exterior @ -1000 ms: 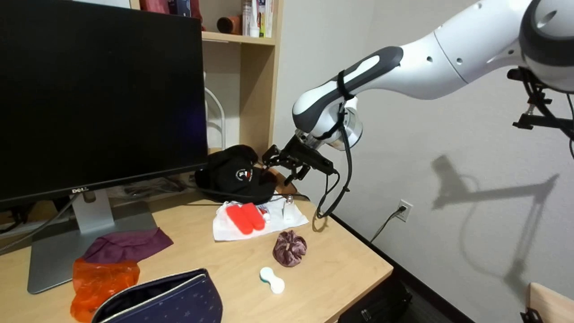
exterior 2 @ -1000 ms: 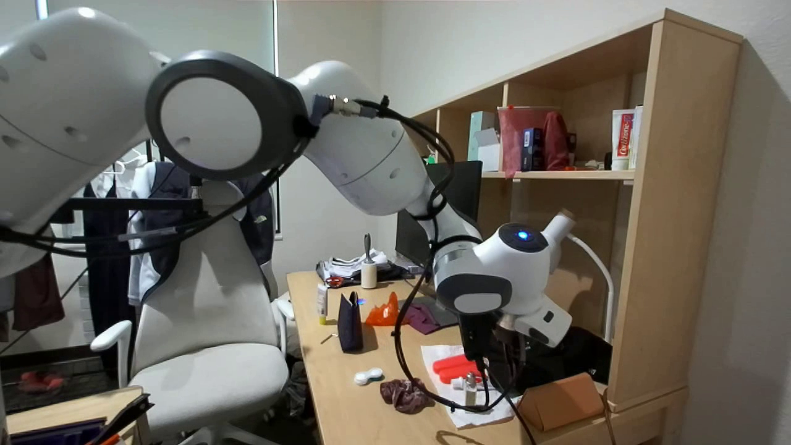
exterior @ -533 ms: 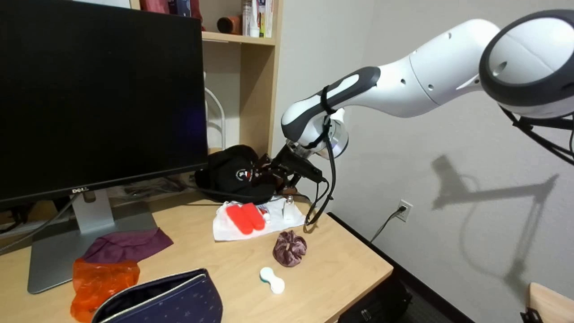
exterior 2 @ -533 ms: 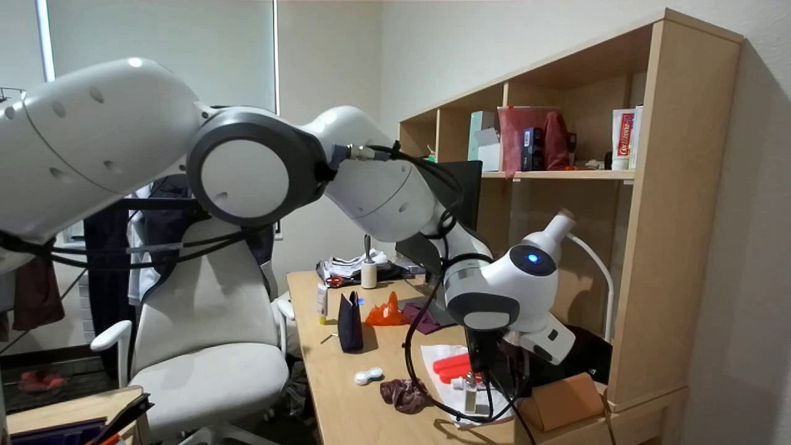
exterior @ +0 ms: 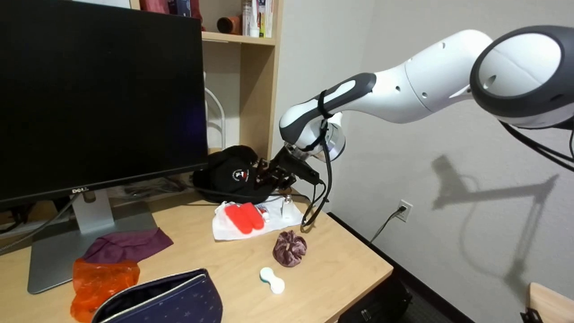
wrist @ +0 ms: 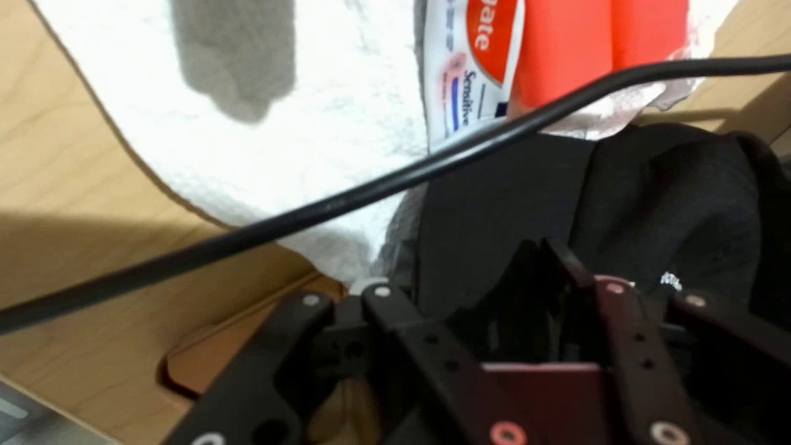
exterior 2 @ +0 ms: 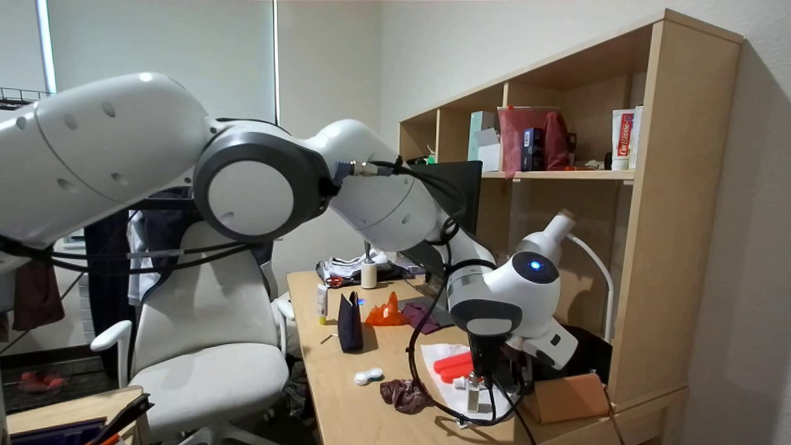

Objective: Move one black cap to the left side of the desk

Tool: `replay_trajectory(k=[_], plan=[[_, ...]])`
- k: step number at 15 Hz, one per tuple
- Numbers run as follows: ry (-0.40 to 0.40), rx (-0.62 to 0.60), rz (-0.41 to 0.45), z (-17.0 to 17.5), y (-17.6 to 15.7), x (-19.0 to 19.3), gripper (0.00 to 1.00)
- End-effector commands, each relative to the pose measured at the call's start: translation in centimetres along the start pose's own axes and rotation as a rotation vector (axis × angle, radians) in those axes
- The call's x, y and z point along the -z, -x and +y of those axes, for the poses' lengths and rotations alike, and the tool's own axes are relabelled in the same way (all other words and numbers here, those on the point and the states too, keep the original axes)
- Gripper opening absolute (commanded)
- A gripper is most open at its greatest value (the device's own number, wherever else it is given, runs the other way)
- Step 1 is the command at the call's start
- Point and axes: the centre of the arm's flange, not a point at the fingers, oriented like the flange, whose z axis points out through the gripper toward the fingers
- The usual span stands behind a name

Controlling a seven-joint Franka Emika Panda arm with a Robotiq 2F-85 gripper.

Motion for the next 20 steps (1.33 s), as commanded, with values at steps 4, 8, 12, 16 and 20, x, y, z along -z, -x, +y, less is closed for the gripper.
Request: replay_trajectory(k=[4, 8, 12, 16, 20], plan=[[-0.033, 0.021, 0.021, -1.2, 0.4, 1.0, 0.10], [-0.050, 0.031, 0.038, -2.1, 1.2, 2.1, 0.08], [-0.068, 0.036, 0.063, -2.9, 1.4, 3.3, 0.08], [-0.074, 0.038, 0.090, -3.1, 1.5, 4.0, 0.08], [-0.077, 0.040, 0.116, -3.0, 1.8, 4.7, 0.08]])
